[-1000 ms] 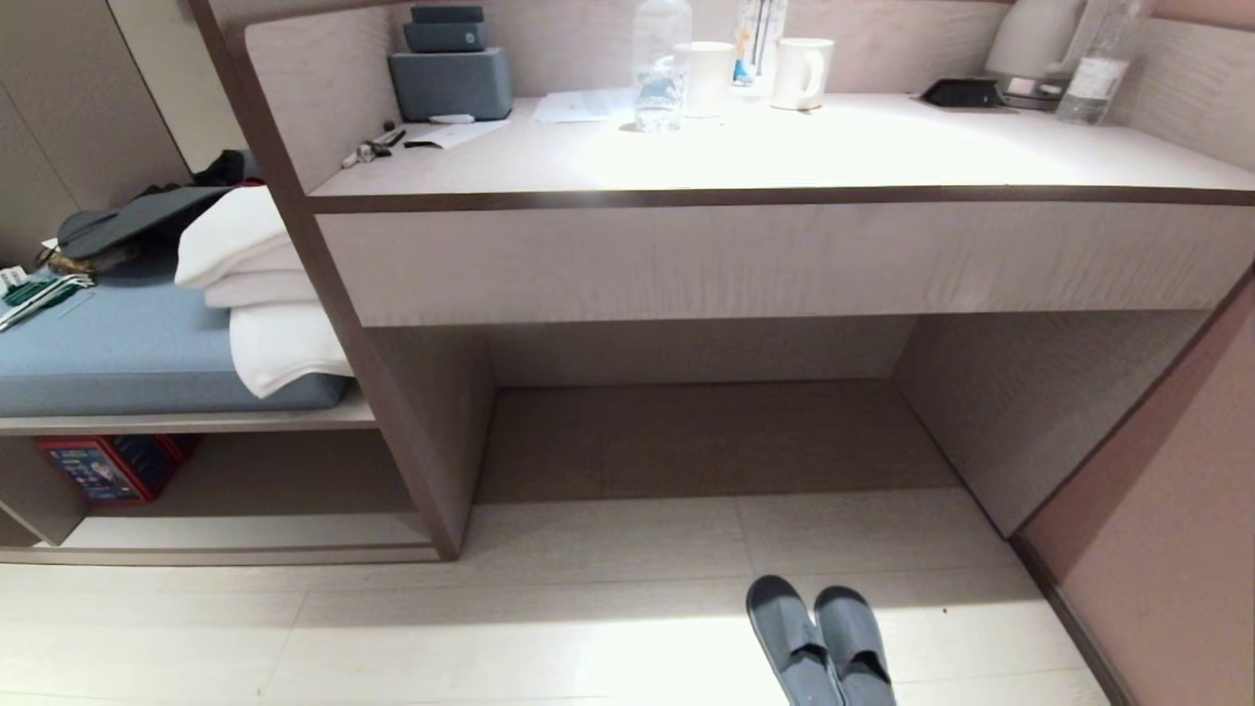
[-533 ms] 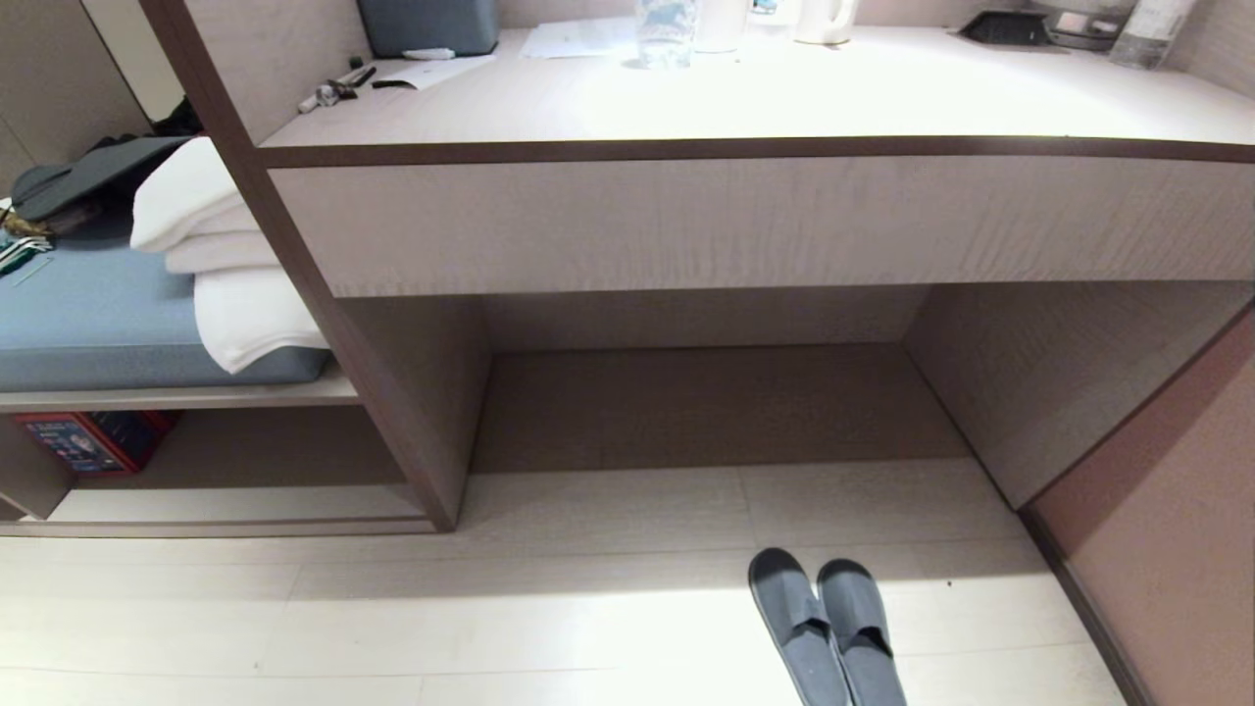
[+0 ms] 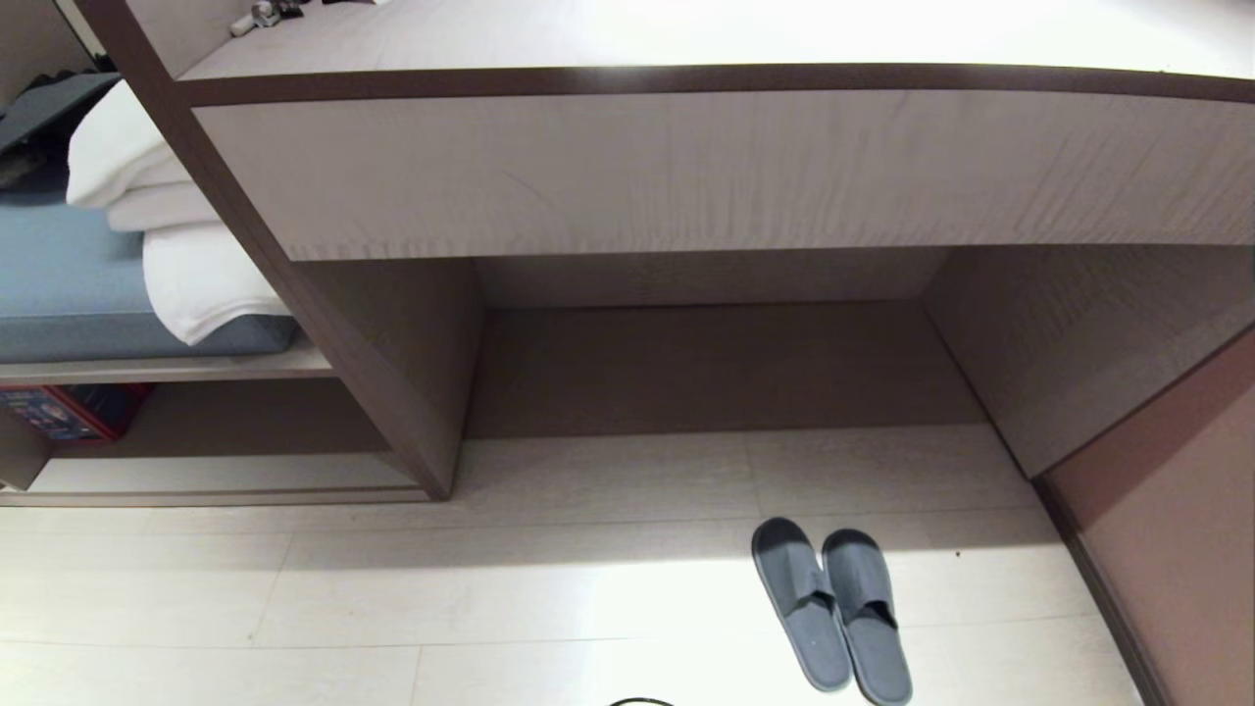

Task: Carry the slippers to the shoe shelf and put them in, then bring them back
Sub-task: Pick up the slippers on the floor

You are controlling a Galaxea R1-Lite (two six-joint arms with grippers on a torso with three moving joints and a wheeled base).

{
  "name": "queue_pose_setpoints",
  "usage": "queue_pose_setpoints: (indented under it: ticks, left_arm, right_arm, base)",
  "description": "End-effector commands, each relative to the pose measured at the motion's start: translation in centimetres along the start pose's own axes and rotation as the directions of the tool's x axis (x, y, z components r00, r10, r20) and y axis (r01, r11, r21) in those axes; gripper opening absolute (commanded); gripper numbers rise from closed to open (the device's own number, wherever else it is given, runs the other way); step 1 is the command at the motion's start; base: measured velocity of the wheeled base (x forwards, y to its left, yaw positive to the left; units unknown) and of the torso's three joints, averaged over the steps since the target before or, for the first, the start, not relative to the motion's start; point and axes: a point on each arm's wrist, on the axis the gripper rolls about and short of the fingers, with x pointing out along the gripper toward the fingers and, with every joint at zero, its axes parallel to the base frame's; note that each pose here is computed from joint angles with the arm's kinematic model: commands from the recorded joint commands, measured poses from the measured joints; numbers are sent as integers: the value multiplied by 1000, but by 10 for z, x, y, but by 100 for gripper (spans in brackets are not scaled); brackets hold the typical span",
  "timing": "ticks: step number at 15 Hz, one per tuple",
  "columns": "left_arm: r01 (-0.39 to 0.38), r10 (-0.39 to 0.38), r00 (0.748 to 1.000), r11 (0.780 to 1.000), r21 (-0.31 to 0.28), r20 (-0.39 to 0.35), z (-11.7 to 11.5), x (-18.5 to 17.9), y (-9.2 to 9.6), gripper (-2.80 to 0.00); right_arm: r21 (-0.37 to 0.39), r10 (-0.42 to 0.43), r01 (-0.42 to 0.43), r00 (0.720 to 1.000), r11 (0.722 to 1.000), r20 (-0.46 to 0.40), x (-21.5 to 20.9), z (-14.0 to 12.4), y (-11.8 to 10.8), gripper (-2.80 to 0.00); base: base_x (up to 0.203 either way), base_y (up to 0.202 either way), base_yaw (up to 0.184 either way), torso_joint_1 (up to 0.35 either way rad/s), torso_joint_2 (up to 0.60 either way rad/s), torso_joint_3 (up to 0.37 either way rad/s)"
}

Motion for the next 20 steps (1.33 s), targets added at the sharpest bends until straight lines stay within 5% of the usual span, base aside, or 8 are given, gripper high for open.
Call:
queue_pose_setpoints:
  ticks: [1,20]
  left_arm:
    - [1,-1,1000,1000,0,1,0,0,0,-280]
    - [-1,1,1000,1000,0,1,0,0,0,-280]
  right_arm:
    - [1,-1,1,1000,1000,0,0,0,0,-280]
    - [14,-1,1,1000,1000,0,0,0,0,-280]
  base:
    - [0,0,0,2,7,-189]
    - [0,0,0,2,2,-196]
